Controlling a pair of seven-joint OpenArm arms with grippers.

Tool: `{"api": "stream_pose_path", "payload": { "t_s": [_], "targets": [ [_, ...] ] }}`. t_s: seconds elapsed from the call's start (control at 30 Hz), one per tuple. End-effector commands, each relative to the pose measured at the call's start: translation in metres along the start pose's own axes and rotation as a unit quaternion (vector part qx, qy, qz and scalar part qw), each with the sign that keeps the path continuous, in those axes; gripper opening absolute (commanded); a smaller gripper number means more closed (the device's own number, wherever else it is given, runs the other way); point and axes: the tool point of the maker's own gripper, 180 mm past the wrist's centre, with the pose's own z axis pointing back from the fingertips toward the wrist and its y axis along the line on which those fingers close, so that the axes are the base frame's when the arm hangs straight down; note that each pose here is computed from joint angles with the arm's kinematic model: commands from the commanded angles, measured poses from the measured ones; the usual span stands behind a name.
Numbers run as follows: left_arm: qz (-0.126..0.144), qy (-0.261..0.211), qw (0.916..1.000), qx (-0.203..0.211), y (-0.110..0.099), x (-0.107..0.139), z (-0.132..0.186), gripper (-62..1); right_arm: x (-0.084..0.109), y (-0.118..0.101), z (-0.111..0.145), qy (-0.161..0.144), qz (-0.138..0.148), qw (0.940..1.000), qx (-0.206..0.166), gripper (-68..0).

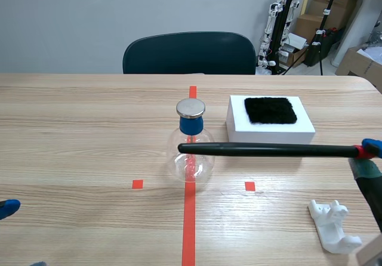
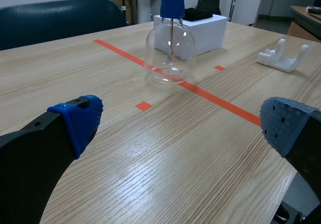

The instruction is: Do the electroscope experiment. move the rod toward and away from the electroscope

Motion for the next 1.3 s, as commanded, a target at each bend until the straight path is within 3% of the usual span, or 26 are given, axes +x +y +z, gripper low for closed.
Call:
{"api": "stream_pose_path", "payload": {
  "t_s": [0.0, 0.3, 0.47, 0.67, 0.9, 1.27],
  "targets": [
    [-0.005, -0.028, 0.9996, -0.002, 0.002, 0.013, -0.001, 1.4, 0.005, -0.017, -0.007, -0.013, 0.005, 0.9995, -0.029, -63.8],
    [-0.005, -0.028, 0.9996, -0.002, 0.002, 0.013, -0.001, 1.4, 0.001, -0.066, -0.031, 0.000, 0.022, 0.9954, -0.093, -63.8],
    [-0.005, -0.028, 0.9996, -0.002, 0.002, 0.013, -0.001, 1.4, -0.008, -0.092, -0.049, 0.014, 0.062, 0.9889, -0.134, -63.8],
    [-0.005, -0.027, 0.9996, -0.002, 0.002, 0.013, -0.001, 1.4, -0.020, -0.117, -0.070, 0.044, 0.087, 0.9804, -0.171, -63.8],
    [-0.005, -0.027, 0.9996, -0.002, 0.002, 0.012, -0.001, 1.4, -0.023, -0.122, -0.093, 0.077, 0.136, 0.9730, -0.170, -63.8],
    [-0.005, -0.027, 0.9996, -0.002, 0.002, 0.012, -0.001, 1.4, -0.034, -0.080, -0.127, 0.089, 0.232, 0.9602, -0.128, -63.8]
  ]
}}
